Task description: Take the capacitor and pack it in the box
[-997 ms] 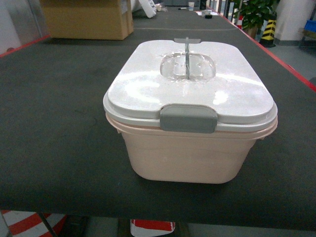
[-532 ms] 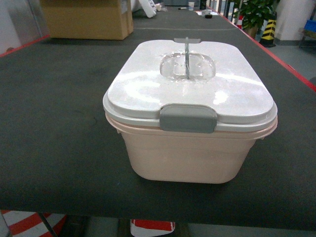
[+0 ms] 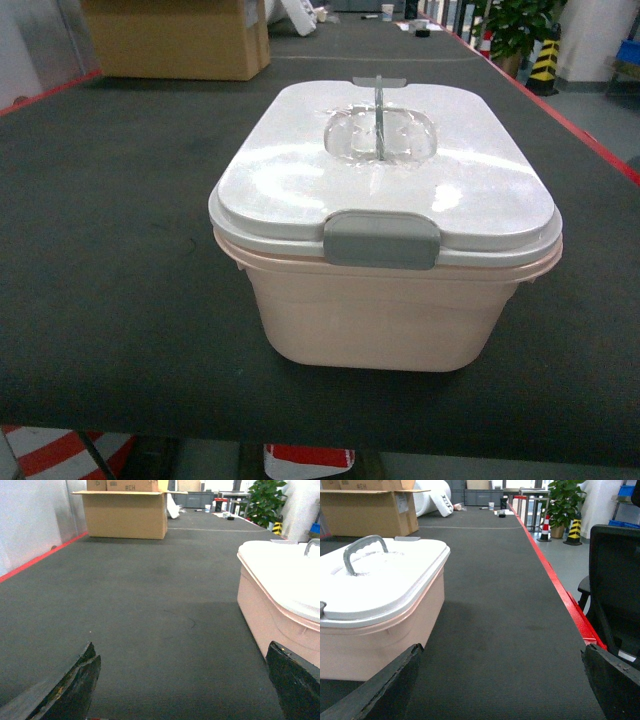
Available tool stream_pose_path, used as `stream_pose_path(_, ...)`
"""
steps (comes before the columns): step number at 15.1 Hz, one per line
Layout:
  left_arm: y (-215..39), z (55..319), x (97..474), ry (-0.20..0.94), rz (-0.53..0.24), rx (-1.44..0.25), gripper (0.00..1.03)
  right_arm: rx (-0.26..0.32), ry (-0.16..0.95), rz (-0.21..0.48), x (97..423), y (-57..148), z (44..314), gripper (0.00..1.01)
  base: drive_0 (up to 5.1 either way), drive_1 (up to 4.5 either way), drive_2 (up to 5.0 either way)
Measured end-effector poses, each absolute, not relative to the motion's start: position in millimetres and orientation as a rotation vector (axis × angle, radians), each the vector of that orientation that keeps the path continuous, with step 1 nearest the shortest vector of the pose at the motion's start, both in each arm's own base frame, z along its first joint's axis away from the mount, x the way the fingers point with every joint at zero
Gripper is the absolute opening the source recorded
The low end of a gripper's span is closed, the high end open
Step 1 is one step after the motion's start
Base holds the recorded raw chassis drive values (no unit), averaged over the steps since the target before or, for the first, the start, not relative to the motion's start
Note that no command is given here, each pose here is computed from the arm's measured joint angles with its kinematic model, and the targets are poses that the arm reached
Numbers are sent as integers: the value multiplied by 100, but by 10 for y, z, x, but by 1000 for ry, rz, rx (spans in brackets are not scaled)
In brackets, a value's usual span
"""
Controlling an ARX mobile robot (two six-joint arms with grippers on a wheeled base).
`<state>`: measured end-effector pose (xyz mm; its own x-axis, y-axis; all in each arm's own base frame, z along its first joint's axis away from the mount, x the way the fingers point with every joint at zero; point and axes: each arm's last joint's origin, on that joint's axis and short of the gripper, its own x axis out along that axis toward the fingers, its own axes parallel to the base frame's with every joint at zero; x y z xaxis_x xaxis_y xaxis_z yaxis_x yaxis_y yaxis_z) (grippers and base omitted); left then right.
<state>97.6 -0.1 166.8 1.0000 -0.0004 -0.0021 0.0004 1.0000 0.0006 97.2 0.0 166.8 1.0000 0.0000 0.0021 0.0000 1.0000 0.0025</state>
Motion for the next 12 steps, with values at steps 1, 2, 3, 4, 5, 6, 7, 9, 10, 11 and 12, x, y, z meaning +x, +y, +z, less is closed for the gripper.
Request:
stream_pose_path(1, -1, 1668, 976, 2, 0, 1, 98, 2, -2, 0, 972, 0, 1668, 98, 0, 0, 0)
stream_pose_path(2, -1, 1668, 976, 2, 0, 1, 98, 2, -2, 0, 972, 0, 1668, 98, 0, 0, 0)
stream_pose_path(3, -1, 1668, 976, 2, 0, 1, 98, 2, -2, 0, 972, 0, 1668, 98, 0, 0, 0)
stream_pose_path(4, -1, 1668, 976, 2, 0, 1, 98, 2, -2, 0, 972, 0, 1668, 98, 0, 0, 0)
stream_pose_path(5, -1, 1668, 976, 2, 0, 1, 98, 2, -2, 0, 972, 0, 1668, 98, 0, 0, 0)
stream_pose_path(6, -1, 1668, 976, 2, 0, 1, 98, 2, -2, 0, 972, 0, 1668, 98, 0, 0, 0)
stream_pose_path(7, -1, 1668, 976, 2, 0, 1, 98, 2, -2, 0, 972, 0, 1668, 98, 0, 0, 0)
stream_pose_path(9, -1, 1668, 976, 2, 0, 1, 98, 2, -2, 0, 972, 0, 1668, 98, 0, 0, 0)
stream_pose_path(10, -1, 1668, 976, 2, 0, 1, 98, 2, -2, 0, 972, 0, 1668, 98, 0, 0, 0)
stream_pose_path(11, -1, 1668, 976, 2, 0, 1, 98, 2, -2, 0, 972, 0, 1668, 98, 0, 0, 0)
stream_pose_path(12, -1, 1668, 976, 2, 0, 1, 98, 2, -2, 0, 972, 0, 1668, 98, 0, 0, 0)
